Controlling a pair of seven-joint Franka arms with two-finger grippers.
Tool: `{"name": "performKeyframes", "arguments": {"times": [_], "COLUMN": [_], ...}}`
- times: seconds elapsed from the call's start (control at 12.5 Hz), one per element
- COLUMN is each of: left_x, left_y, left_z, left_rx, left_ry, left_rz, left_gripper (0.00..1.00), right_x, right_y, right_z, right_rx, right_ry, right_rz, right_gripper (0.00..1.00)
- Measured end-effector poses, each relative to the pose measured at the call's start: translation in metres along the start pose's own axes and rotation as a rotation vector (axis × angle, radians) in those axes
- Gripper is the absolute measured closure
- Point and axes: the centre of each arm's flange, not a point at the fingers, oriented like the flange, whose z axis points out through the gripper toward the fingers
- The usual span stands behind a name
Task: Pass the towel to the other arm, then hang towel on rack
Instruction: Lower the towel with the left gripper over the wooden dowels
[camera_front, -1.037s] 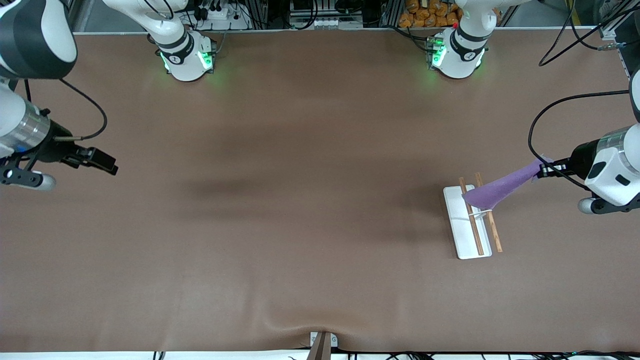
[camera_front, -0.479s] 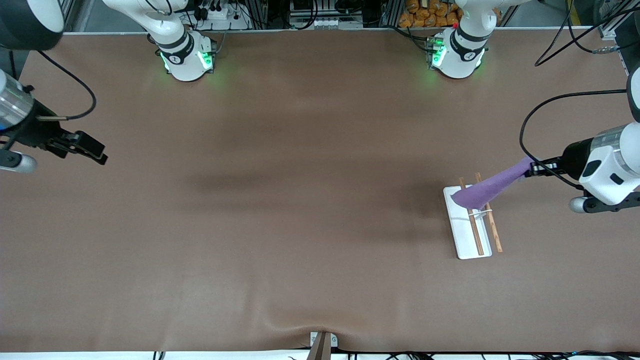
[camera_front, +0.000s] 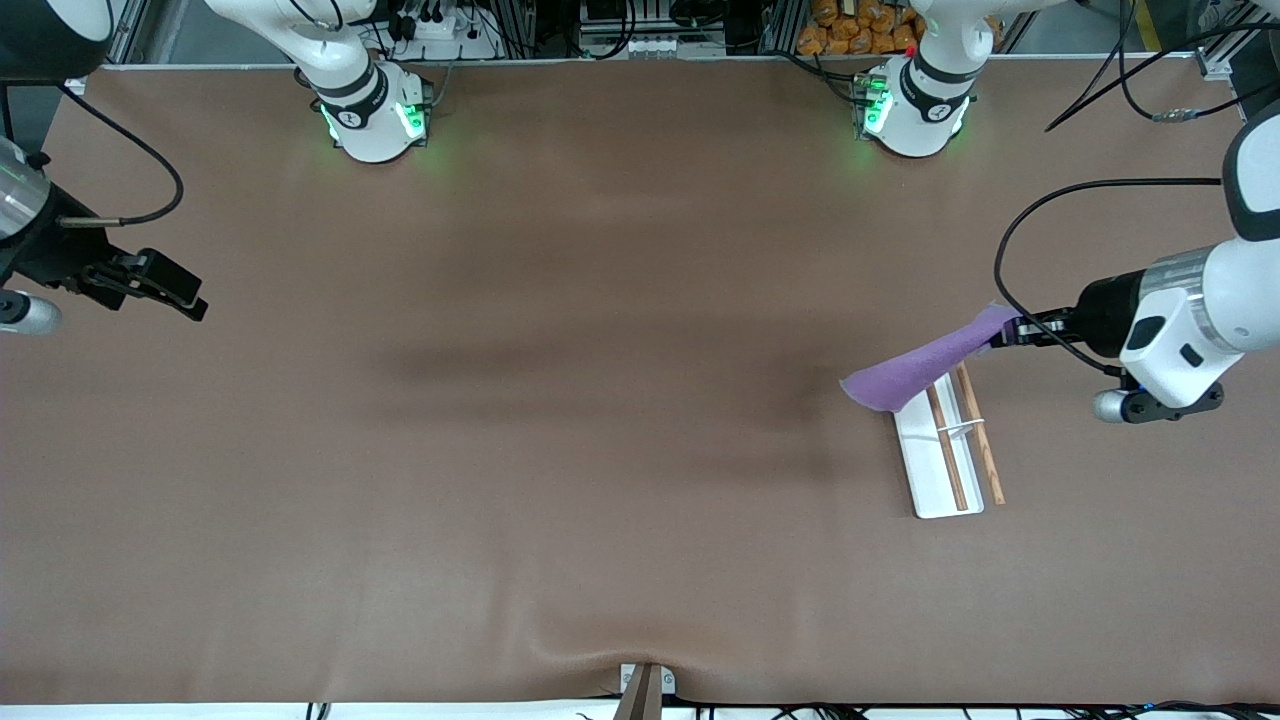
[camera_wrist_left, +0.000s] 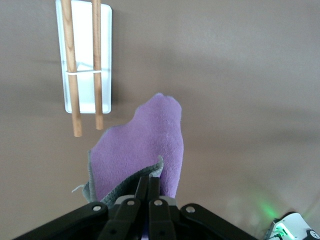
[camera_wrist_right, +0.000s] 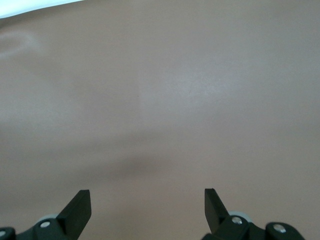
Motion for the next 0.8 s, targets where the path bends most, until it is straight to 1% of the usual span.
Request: {"name": "performKeyframes", "arguments": {"times": [0.4, 0.56, 0.8], "left_x": [0.038, 0.049, 0.062], "left_y": [-0.021, -0.037, -0.079], "left_z": [0.053, 0.059, 0.054], "left_rx": [-0.006, -0.011, -0.027], "left_ry": [-0.068, -0.068, -0.055], "left_rz": [-0.075, -0.102, -0.158], "left_gripper": [0.97, 0.97, 0.97], "right_x": [-0.002, -0.002, -0.002], "right_y": [0.001, 0.001, 0.001], "right_z": [-0.001, -0.001, 0.0], "right_rx": [-0.003, -0.003, -0.004], "right_ry": [-0.014, -0.016, -0.017], "right_rz": [0.0, 0.0, 0.001], "right_gripper": [0.0, 0.0, 0.0]}}
